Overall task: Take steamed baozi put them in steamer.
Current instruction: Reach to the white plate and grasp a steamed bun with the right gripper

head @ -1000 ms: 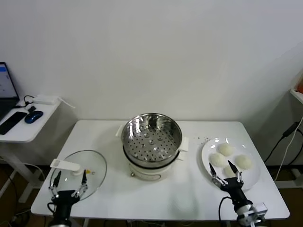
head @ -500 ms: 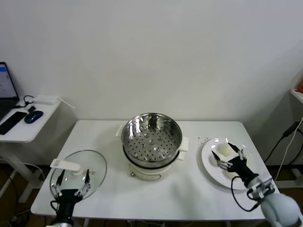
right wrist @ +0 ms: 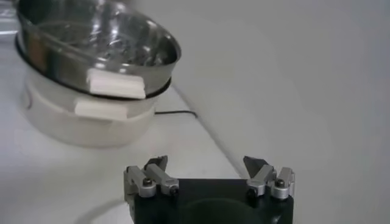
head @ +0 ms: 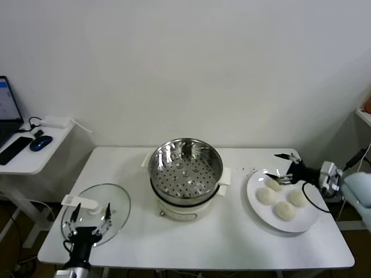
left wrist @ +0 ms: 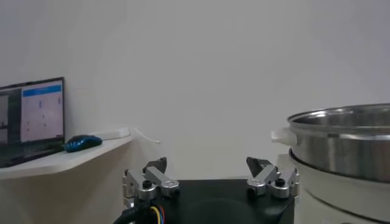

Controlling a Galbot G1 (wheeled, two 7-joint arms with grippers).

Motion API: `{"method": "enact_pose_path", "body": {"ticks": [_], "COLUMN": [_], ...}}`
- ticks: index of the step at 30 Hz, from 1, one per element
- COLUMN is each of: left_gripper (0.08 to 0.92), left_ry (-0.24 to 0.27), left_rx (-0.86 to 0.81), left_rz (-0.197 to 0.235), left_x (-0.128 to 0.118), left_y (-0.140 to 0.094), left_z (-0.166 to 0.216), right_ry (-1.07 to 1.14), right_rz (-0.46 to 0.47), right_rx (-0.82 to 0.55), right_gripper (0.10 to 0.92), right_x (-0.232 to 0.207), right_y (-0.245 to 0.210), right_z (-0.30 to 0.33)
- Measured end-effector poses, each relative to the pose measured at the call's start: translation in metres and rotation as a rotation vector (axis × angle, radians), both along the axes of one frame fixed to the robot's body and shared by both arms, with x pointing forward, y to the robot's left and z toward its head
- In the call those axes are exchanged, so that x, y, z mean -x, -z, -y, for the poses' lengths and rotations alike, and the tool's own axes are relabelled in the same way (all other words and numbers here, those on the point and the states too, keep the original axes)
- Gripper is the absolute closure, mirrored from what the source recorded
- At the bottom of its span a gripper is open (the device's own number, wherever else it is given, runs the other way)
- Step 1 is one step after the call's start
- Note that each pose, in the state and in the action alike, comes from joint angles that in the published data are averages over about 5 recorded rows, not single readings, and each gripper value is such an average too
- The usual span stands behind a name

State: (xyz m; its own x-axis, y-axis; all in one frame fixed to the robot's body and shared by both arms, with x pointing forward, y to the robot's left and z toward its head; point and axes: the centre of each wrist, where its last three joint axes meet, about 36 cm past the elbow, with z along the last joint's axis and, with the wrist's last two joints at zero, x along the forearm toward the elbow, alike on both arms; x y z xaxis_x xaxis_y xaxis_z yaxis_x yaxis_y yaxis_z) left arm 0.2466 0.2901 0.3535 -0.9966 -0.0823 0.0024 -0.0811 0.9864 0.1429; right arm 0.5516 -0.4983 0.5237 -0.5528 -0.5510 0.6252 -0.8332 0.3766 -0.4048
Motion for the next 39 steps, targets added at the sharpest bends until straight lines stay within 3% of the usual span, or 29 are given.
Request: {"method": "enact_pose_path", "body": {"ticks": [11,20,28,39], "left_gripper": [0.177,0.177,0.177,0.177], "left_ry": [0.018,0.009,0.008,0.009], "left_rx": [0.007,0.012,0.016,0.016], "left_rz": [-0.001,-0.002,0.000,-0.001], "left_x": [-0.007,-0.011,-0.012,-0.009], "left_y": [-0.003,-0.005,-0.008,-0.010], "left_z": [0.002,0.000,0.002,0.002], "right_ry": [-0.220,-0.314,-0.346,-0.342], "right_rz": [-0.134,-0.225,-0.258,-0.251], "right_rx": [0.334,0.532,0.643,0.690], "right_gripper": [0.200,0.200,0.200,0.200], "right_x": [-0.063,-0.112,-0.133,-0.132], "right_y": [-0.034,-0.031,-0.016,0.019], "right_z": [-0.003,-0.027,-0.047,-0.052]}}
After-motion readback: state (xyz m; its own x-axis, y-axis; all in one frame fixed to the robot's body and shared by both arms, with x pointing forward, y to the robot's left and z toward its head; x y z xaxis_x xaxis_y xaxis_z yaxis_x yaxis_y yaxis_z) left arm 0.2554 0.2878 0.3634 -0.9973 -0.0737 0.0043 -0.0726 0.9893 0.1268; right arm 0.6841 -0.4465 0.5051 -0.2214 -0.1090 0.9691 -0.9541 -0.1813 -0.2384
